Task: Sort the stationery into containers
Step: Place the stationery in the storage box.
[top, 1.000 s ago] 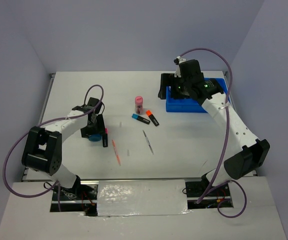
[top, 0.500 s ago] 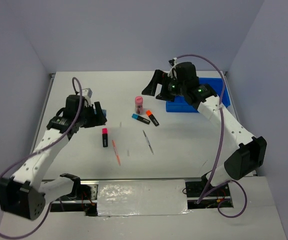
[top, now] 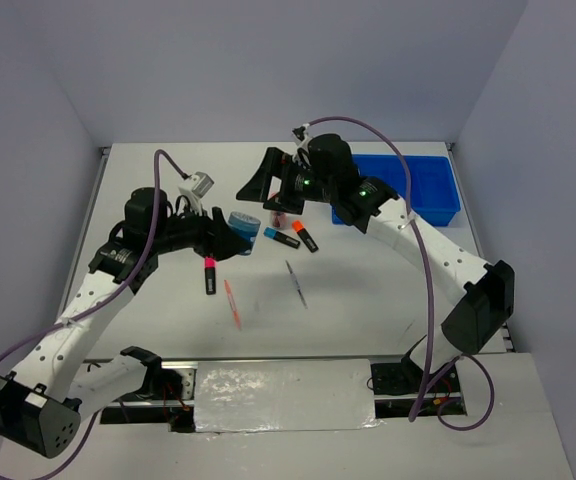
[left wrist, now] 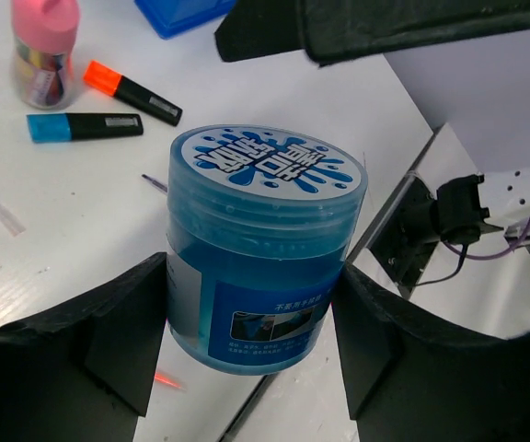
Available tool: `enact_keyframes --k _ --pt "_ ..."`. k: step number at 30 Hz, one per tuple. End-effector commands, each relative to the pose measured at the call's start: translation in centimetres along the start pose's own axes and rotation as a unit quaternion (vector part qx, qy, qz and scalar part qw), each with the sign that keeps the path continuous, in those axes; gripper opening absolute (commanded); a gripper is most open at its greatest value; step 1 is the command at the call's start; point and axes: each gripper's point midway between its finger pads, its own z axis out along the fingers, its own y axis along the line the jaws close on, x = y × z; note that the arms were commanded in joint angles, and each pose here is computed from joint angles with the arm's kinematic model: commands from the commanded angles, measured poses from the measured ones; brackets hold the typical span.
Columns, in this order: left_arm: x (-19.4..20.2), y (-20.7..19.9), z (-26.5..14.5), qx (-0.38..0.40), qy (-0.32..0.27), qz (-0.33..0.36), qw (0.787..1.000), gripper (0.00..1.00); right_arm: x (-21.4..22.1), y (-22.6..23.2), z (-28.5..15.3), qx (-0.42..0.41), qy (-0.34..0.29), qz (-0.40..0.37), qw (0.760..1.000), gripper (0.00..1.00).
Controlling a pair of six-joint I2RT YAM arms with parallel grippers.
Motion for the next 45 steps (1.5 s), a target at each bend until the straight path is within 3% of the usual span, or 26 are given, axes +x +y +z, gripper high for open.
enact_keyframes --k 1,13,16,17,18,19,20,21,22,23,25,26,28,29,32,35,40,45 --pt "-3.4 -3.4 -0.8 0.061 -0.044 0.067 0.995 0.00 -0.2 2.9 -0.1 -0.040 -0.008 -0.022 0.999 1.00" --pt "-3.5 -3.0 -0.7 0.051 -0.041 0.087 0.994 0.00 4.3 2.3 0.8 -0.002 0.063 -0.048 0.997 0.96" --pt "-3.3 -3.2 -0.8 0.057 -0.033 0.091 0.994 0.00 4.5 2.1 0.7 -0.006 0.061 -0.049 0.997 0.63" --pt "-3.3 -3.3 -0.8 0.061 -0.032 0.092 0.993 0.02 4.2 2.0 0.7 -0.005 0.054 -0.052 0.997 0.34" --pt "-3.2 -3.5 -0.8 0.067 -0.031 0.094 0.993 0.06 4.1 1.9 0.8 -0.004 0.050 -0.053 0.997 0.13" --pt "-3.2 -3.7 -0.9 0.071 -0.030 0.095 0.993 0.16 3.9 1.9 0.8 -0.003 0.045 -0.056 0.997 0.00" --pt "-3.0 -3.7 -0.9 0.073 -0.028 0.096 0.992 0.28 3.6 1.8 0.9 -0.002 0.040 -0.058 0.997 0.00" --pt "-3.2 -2.8 -1.2 0.038 -0.033 0.087 0.995 0.90 2.1 0.7 0.9 0.011 0.021 -0.062 0.998 0.00" --pt "-3.2 -2.8 -1.2 0.037 -0.033 0.087 0.995 0.90 2.0 0.7 0.9 0.011 0.020 -0.062 0.998 0.00" --pt "-3.5 -2.2 -1.4 0.014 -0.040 0.086 0.995 0.99 -0.5 -1.3 0.0 0.046 -0.023 -0.058 0.997 0.00" --pt "-3.8 0.6 -2.1 -0.079 -0.041 0.064 0.994 0.99 -4.0 -4.3 -1.8 0.091 -0.082 -0.057 0.991 0.00" --pt "-3.8 1.6 -2.5 -0.113 -0.040 0.054 0.991 0.99 -7.6 -7.7 -4.2 0.148 -0.144 -0.047 0.977 0.00" --pt "-3.9 3.8 -3.8 -0.193 -0.040 0.031 0.980 0.99 -10.8 -11.5 -6.8 0.224 -0.192 -0.061 0.954 0.00" --pt "-4.0 4.8 -4.5 -0.229 -0.047 0.020 0.972 0.99 -13.2 -15.4 -9.6 0.315 -0.233 -0.069 0.917 0.00" --pt "-2.8 5.6 -5.3 -0.260 -0.036 -0.004 0.965 0.99 -16.6 -21.3 -13.6 0.424 -0.279 -0.066 0.859 0.00" --pt "-2.0 5.0 -5.5 -0.247 -0.033 -0.012 0.968 0.99 -18.4 -24.9 -14.4 0.450 -0.285 -0.069 0.843 0.00" --pt "-1.3 4.9 -5.4 -0.239 -0.030 -0.019 0.970 0.99 -20.4 -26.8 -10.0 0.404 -0.233 -0.116 0.877 0.00" --pt "-1.1 5.3 -5.3 -0.248 -0.025 -0.026 0.968 0.99 -20.8 -28.5 -8.2 0.408 -0.209 -0.142 0.878 0.00"
